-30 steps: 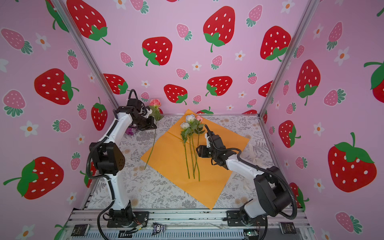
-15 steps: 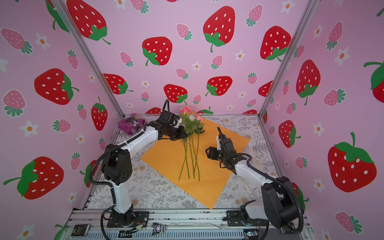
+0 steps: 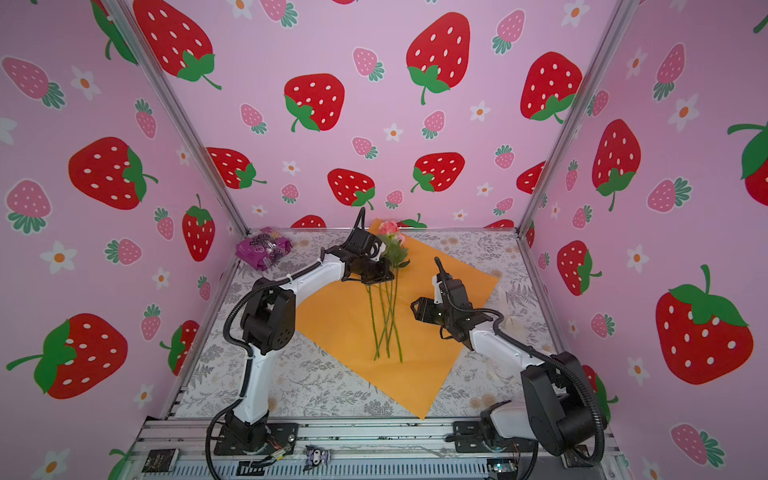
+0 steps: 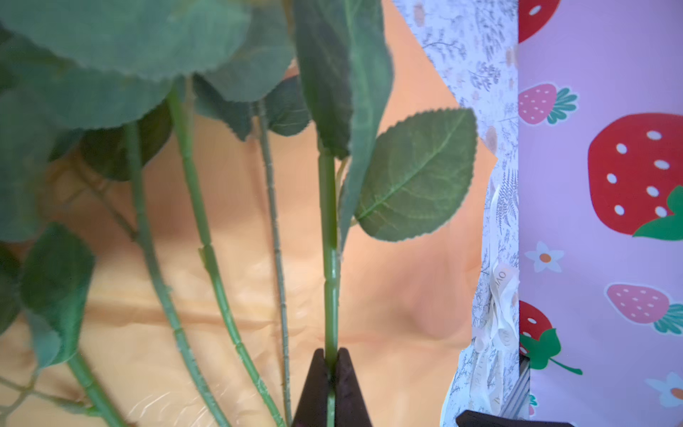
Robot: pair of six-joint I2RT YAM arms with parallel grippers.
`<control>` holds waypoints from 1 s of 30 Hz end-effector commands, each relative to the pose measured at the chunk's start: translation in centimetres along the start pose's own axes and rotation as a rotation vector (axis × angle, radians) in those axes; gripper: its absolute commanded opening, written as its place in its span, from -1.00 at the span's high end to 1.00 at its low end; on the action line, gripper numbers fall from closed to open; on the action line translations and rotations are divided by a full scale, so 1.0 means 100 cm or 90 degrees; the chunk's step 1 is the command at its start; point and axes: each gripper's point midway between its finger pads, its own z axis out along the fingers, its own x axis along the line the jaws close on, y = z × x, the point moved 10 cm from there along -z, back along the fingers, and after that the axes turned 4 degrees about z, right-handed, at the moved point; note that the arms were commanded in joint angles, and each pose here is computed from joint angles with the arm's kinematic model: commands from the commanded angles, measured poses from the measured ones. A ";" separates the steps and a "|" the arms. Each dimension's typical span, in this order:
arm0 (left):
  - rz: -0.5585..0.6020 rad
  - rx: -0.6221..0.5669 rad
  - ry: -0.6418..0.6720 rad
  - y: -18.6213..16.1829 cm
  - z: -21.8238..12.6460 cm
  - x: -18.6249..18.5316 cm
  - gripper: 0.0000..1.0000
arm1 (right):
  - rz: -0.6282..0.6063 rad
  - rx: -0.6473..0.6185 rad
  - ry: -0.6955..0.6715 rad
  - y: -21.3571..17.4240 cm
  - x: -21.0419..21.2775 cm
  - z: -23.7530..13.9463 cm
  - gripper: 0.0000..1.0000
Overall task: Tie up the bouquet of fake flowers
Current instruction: 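Carry the rose with the left gripper and lay it onto the stems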
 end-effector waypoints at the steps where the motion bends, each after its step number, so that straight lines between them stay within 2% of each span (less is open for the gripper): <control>1: 0.063 -0.028 0.010 0.009 -0.009 -0.021 1.00 | 0.004 0.008 -0.003 -0.003 -0.006 0.003 -0.24; 7: 0.030 -0.015 0.046 0.011 0.007 -0.009 1.00 | 0.007 0.023 0.004 -0.004 -0.007 0.009 -0.24; 10: 0.005 -0.025 0.029 0.010 0.011 0.000 1.00 | 0.007 0.028 0.005 -0.004 -0.007 0.011 -0.24; 20: -0.041 0.019 0.017 0.008 0.040 0.026 1.00 | 0.010 0.044 0.010 -0.004 -0.008 0.018 -0.24; 22: -0.046 0.022 0.016 0.007 0.043 0.028 0.92 | 0.009 0.047 0.010 -0.004 -0.007 0.019 -0.24; 25: -0.049 0.033 0.013 0.005 0.046 0.030 0.91 | 0.010 0.049 0.012 -0.003 -0.007 0.020 -0.24; 28: -0.062 0.033 0.024 0.005 0.047 0.032 0.61 | 0.010 0.049 0.015 -0.003 -0.006 0.020 -0.24; 30: -0.064 0.031 0.023 0.006 0.045 0.031 0.59 | 0.009 0.048 0.015 -0.002 -0.005 0.019 -0.24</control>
